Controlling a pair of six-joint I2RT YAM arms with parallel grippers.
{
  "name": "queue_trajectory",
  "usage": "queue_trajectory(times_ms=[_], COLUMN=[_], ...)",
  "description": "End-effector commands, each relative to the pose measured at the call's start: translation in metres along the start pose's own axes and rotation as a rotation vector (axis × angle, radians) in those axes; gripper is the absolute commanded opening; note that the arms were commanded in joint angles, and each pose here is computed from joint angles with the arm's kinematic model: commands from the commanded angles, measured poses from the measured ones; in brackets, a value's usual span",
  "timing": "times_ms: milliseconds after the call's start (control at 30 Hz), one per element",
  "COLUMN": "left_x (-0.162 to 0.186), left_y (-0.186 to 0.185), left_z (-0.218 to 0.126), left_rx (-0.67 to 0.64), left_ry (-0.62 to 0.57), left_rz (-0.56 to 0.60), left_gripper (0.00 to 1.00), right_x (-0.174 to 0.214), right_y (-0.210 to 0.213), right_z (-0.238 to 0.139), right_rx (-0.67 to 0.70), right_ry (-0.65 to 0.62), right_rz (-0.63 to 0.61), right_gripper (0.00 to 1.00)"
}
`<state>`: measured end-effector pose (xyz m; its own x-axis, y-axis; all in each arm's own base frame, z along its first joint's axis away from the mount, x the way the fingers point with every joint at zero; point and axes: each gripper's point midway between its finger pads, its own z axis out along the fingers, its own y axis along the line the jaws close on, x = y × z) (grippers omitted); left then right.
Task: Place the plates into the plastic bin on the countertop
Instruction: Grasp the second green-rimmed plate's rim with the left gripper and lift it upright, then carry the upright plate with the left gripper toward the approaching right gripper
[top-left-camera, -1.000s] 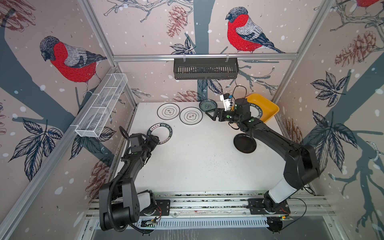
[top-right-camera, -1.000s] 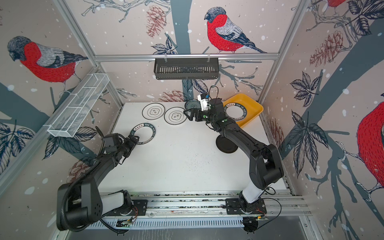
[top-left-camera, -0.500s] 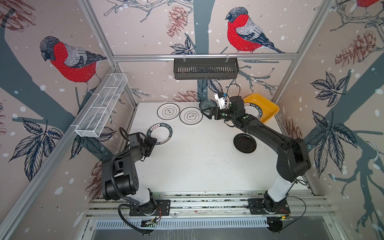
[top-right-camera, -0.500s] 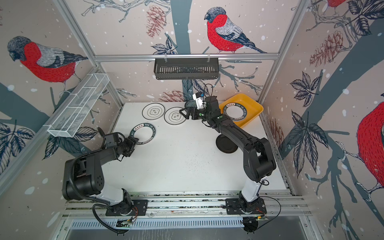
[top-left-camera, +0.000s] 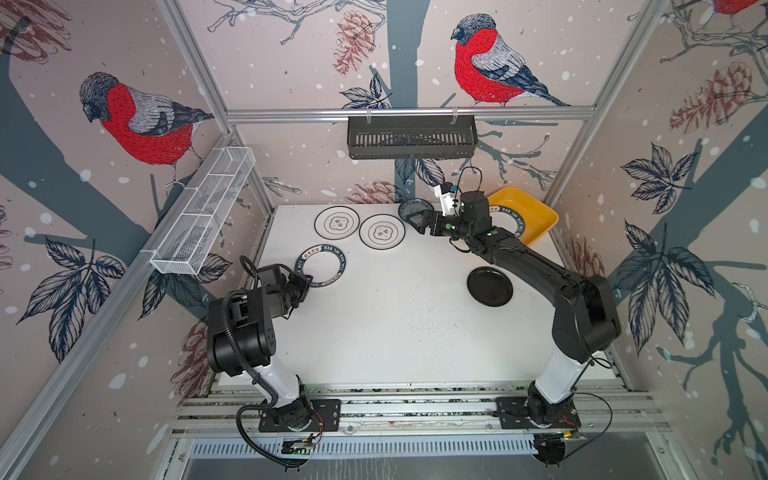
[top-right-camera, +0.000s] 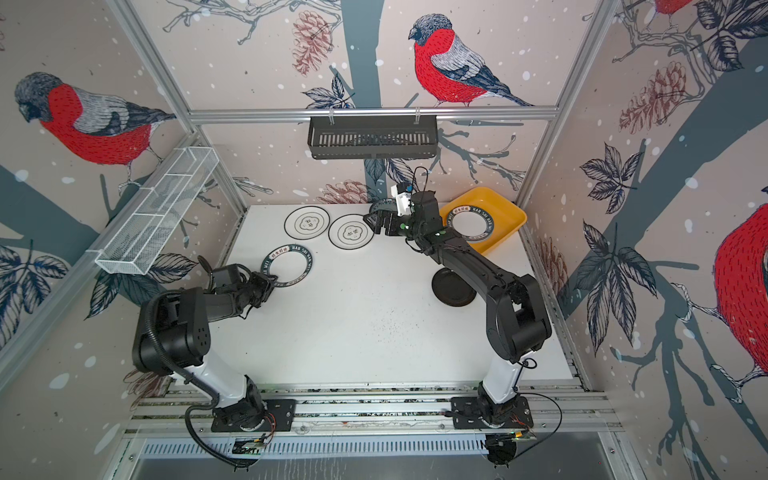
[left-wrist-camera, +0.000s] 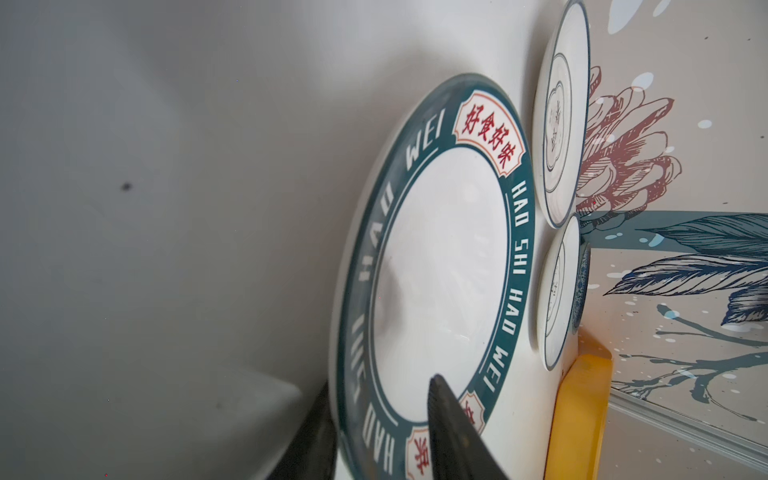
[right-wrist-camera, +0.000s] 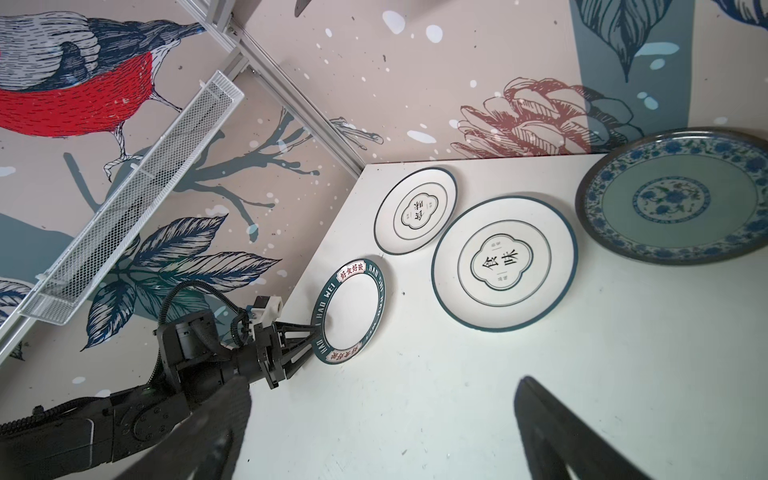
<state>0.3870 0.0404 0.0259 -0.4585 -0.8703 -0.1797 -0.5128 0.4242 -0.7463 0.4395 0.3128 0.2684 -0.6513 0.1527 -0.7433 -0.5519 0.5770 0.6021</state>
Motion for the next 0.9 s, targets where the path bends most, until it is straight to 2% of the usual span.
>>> queue_trajectory(times_ms=[0,167,267,533,867], left_x=[0.015,0.014,0.013,0.008,0.0], left_y=[0.031,0.031,0.027,0.01,-0.051], left_z=[0.0,-0.001,-0.004,-0.023,-0.063], left_rx=[-0.114,-0.115,-0.108,-0.068,0.094], left_ry=[0.036,0.028,0.021,-0.027,-0.07], left_rz=[-0.079,-0.083,-0.08,-0.078,-0.016], left_gripper=[0.3,0.12,0.07,0.04,0.0], right_x=[-0.007,-0.007,-0.007,-0.011,-0.023], right_y=[-0.003,-0.007,-0.01,-0.014,-0.045], right_z=[-0.001,-0.003,-0.005,-0.016,-0.053], right_rx=[0.012,0.021,0.033,0.043,0.111], right_ry=[-0.024,-0.026,-0.03,-0.054,-0.138], right_rz=[0.013,0.02,0.027,0.027,0.08], right_gripper=[0.99,0.99,1.0,0.99,1.0])
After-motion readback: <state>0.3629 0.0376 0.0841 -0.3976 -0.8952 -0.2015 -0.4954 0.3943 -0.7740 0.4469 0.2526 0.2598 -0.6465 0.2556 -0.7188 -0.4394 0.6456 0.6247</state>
